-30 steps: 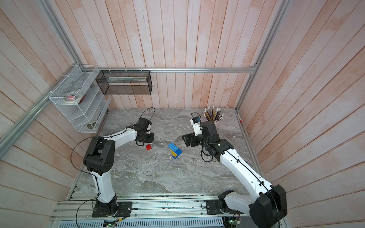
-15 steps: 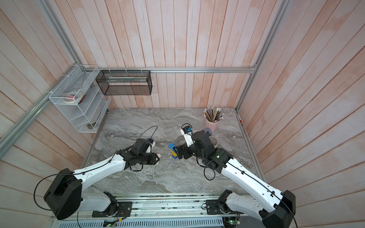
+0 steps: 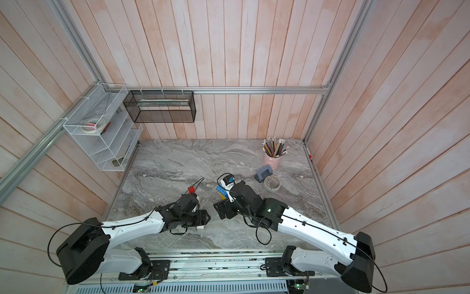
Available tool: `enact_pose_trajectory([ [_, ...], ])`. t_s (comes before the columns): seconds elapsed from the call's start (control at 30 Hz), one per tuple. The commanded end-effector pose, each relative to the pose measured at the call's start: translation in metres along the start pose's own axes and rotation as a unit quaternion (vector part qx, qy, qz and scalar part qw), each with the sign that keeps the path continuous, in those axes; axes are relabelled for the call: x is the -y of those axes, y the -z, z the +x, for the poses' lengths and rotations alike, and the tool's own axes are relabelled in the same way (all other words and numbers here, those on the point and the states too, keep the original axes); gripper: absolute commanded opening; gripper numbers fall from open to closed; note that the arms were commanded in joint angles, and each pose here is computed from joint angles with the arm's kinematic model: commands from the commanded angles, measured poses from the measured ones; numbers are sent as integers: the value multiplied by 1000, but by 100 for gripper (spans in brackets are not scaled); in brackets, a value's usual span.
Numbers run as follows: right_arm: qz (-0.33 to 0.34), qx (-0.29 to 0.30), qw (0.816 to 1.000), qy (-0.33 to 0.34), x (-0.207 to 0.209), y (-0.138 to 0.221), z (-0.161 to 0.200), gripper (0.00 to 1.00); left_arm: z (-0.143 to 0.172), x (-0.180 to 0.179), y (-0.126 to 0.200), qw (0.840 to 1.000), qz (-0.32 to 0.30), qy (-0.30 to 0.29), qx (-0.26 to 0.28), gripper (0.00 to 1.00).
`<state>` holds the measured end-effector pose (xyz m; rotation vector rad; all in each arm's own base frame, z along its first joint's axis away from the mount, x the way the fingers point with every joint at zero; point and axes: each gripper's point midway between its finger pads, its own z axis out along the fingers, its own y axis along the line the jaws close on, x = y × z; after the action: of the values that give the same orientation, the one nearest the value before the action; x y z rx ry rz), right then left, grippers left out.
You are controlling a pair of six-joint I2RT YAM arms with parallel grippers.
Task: Assemble a spoon with lego
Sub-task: Place the lego brick at the center of the board, then pick up the lego brick from the center of the board.
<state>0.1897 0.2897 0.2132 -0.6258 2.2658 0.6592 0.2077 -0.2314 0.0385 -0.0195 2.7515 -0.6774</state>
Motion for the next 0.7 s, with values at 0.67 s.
enact_pose_trajectory([
  [0.67,33,-70,987,-141,-73,-116,72,88,-149,-39,246,913,-71,13,401,100],
])
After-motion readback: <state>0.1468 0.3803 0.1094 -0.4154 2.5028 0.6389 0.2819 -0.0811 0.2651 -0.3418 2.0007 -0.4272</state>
